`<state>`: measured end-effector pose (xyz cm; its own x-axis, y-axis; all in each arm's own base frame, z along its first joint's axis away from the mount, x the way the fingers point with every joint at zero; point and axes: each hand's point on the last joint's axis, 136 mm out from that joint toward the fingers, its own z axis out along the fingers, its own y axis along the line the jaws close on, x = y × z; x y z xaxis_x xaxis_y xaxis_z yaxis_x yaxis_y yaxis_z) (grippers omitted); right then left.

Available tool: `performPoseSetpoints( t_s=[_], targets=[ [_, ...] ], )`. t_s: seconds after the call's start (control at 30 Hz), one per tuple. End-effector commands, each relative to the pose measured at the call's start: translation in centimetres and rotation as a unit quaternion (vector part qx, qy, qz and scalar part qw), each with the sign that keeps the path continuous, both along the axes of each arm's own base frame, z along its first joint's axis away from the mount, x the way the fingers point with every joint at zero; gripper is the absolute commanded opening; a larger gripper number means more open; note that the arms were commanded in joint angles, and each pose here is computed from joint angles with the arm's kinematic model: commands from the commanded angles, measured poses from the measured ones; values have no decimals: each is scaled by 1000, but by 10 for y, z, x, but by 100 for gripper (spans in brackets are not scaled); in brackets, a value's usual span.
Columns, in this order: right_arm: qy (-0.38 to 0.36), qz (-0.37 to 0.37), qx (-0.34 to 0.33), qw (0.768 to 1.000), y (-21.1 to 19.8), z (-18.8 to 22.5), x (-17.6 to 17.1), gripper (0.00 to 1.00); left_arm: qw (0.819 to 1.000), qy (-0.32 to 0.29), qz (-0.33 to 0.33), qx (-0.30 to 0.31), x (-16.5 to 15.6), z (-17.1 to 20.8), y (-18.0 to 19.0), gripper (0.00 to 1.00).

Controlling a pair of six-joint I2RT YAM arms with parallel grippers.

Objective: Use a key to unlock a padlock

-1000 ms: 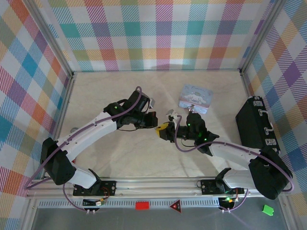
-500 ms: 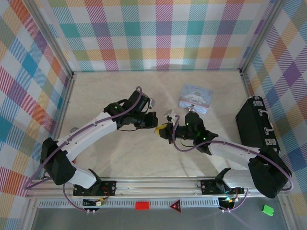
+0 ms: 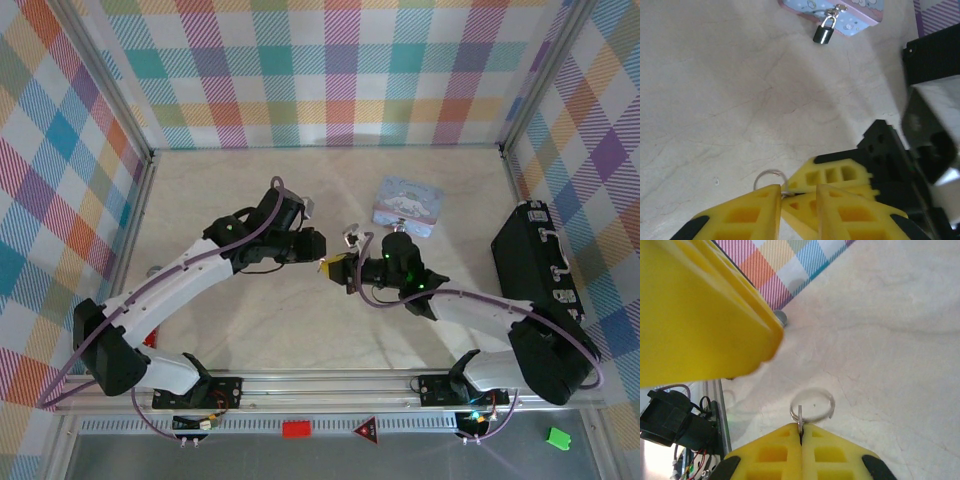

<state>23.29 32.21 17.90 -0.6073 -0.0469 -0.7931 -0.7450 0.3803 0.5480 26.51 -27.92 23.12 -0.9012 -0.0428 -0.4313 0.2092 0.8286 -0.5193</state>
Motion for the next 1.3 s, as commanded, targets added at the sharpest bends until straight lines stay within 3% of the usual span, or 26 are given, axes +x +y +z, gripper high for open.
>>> performPoseSetpoints(
  t_s=[0.0,0.17,0.3,0.4,0.57,0.83,1.03,1.27],
  targets=[
    [39,13,25,999,12,2,1,0,1000,-2,5,14,18,6,-3,33],
    [56,2,63,996,14,6,4,0,997,8,30,69,32,-4,12,51],
    [65,-48,81,993,9,11,18,0,997,-5,72,18,35,0,34,56],
    [103,-120,94,983,-4,9,38,0,995,-17,94,-32,32,2,49,56],
    [195,-223,165,941,-32,6,66,0,994,-34,71,-77,18,0,48,56],
    [217,-251,293,897,-46,38,75,0,979,-63,76,-180,24,8,35,55],
    [224,-233,318,891,-40,58,72,0,963,-71,75,-248,34,21,19,49],
    [261,-205,364,870,-29,75,65,0,957,-69,62,-274,38,27,6,42]
  ],
)
